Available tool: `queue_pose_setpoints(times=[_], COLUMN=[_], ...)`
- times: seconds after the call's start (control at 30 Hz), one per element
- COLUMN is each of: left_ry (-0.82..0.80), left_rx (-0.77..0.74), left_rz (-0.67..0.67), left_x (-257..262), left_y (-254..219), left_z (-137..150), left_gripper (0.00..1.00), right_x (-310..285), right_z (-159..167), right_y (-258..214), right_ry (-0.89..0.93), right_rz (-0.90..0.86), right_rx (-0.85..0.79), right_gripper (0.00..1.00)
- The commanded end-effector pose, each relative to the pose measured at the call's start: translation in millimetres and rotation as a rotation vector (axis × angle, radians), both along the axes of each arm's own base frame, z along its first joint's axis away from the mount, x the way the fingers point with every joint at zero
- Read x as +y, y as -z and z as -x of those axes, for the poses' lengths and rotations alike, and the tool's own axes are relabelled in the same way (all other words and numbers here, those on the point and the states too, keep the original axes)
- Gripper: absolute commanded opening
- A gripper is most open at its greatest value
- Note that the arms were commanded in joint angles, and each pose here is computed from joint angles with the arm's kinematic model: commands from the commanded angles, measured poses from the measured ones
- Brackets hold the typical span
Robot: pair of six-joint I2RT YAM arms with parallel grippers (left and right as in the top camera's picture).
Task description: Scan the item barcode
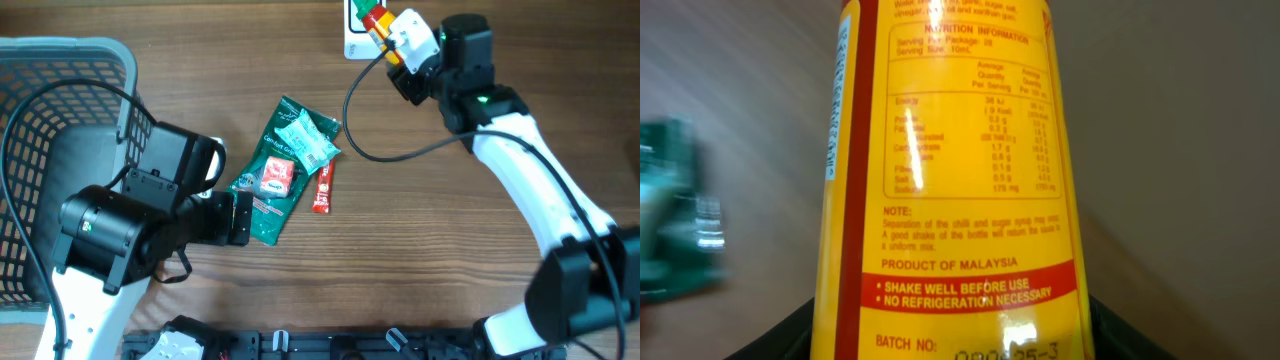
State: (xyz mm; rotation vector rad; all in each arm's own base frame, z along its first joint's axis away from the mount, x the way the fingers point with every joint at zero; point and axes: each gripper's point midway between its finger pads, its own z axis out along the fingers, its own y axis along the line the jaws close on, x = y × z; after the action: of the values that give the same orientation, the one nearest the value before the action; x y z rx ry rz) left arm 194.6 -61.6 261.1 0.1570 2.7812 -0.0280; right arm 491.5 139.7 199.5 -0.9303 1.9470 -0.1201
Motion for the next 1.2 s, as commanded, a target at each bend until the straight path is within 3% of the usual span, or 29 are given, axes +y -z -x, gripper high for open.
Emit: queue_pose_setpoints(times=[0.0, 0.17, 0.47, 0.77, 0.93, 1.17], left_ry=[-0.009, -0.009, -0.009, -0.009, -0.009, -0.009], left_rx=[-0.008, -0.008, -0.008, -0.008, -0.008, -0.008], left_rz=[0.019, 0.019, 0.019, 0.019, 0.019, 0.019], left_x=[-0.9, -0.9, -1.0, -0.9, -0.9, -0.9], left_y=[-2.5, -2.5, -2.5, -2.5, -2.5, -2.5], left_z=[0.6, 0.6, 0.5, 0.6, 0.6, 0.6], left_gripper=[1.00, 1.00, 1.00, 1.00, 1.00, 1.00], right_x=[-13.9, -14.3, -9.7, -2.2, -7.1, -30.3], right_z=[-30.2, -71.6, -108.8, -145.3, -148.0, -151.8], right_y=[26.5, 31.3, 57.8, 62.7, 64.9, 36.2], right_ry=[-0.007, 0.042, 0.025, 0.024, 0.046, 0.206], right_rz=[0.211, 0.244, 0.353, 0.376, 0.392, 0.331], right_rx=[-0.081, -0.252, -0.421, -0.435, -0.413, -0.414], right_gripper=[0.36, 0.35, 0.37, 0.39, 0.39, 0.29])
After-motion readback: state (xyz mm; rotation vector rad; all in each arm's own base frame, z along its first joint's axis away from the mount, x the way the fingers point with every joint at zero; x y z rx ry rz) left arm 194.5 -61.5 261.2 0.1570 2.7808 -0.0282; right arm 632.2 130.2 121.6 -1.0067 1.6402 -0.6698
